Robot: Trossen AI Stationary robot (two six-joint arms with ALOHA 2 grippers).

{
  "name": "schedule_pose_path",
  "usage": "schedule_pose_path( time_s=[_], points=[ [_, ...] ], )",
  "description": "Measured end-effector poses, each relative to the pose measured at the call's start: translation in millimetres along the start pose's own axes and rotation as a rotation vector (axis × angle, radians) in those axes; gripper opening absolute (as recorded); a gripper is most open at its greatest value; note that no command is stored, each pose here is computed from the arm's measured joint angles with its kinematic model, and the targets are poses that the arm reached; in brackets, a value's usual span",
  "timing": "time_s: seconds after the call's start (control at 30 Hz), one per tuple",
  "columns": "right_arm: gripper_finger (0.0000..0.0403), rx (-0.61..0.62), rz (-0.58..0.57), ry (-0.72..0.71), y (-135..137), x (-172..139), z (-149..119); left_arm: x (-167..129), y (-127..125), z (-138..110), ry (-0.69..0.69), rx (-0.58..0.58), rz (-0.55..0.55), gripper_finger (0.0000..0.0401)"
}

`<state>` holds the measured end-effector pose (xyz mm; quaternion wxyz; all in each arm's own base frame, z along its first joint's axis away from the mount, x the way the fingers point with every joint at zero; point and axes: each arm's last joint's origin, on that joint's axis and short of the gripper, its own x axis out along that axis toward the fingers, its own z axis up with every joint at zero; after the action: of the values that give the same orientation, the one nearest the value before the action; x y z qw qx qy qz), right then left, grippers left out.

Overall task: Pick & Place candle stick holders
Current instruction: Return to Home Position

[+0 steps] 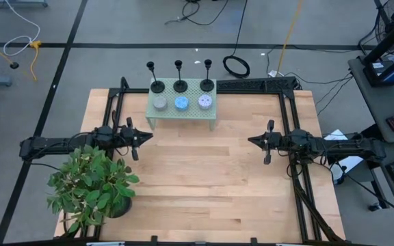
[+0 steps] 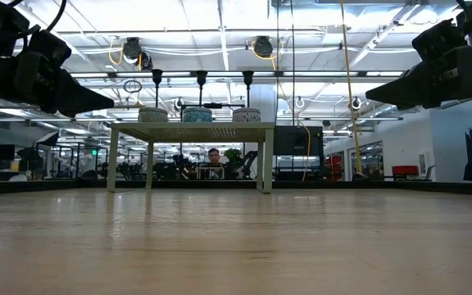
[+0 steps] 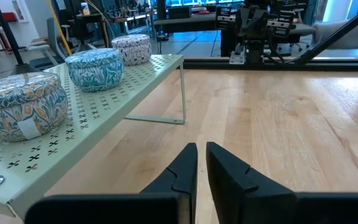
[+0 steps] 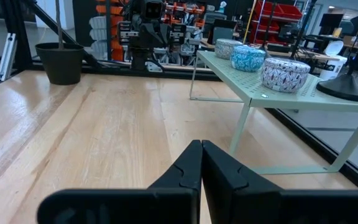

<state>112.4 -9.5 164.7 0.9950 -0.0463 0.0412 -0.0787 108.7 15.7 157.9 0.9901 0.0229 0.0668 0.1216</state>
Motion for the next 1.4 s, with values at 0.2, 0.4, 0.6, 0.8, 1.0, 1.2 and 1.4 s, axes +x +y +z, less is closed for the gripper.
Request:
schedule_pose_path(
  time_s=[0.2, 0.4, 0.6, 0.8, 1.0, 1.2, 1.4],
  points=[
    [0.0004, 0.000, 0.000, 0.000, 0.0, 0.0, 0.0, 0.0, 0.0, 0.0, 0.000, 0.000, 0.000, 0.0042],
    [0.0004, 0.000, 0.000, 0.000, 0.0, 0.0, 0.0, 0.0, 0.0, -0.1, 0.000, 0.000, 0.000, 0.0042],
    [0.0004, 0.000, 0.000, 0.000, 0.0, 0.0, 0.0, 0.0, 0.0, 0.0, 0.000, 0.000, 0.000, 0.0042],
    [0.0004, 0.000, 0.000, 0.000, 0.0, 0.0, 0.0, 0.0, 0.0, 0.0, 0.000, 0.000, 0.000, 0.0042],
    [0.0004, 0.000, 0.000, 0.000, 0.0, 0.0, 0.0, 0.0, 0.0, -0.1, 0.000, 0.000, 0.000, 0.0042],
    [0.0004, 0.000, 0.000, 0.000, 0.0, 0.0, 0.0, 0.0, 0.0, 0.1, -0.001, 0.000, 0.000, 0.0042],
    [0.0004, 0.000, 0.000, 0.000, 0.0, 0.0, 0.0, 0.0, 0.0, -0.1, 0.000, 0.000, 0.000, 0.0042]
  ],
)
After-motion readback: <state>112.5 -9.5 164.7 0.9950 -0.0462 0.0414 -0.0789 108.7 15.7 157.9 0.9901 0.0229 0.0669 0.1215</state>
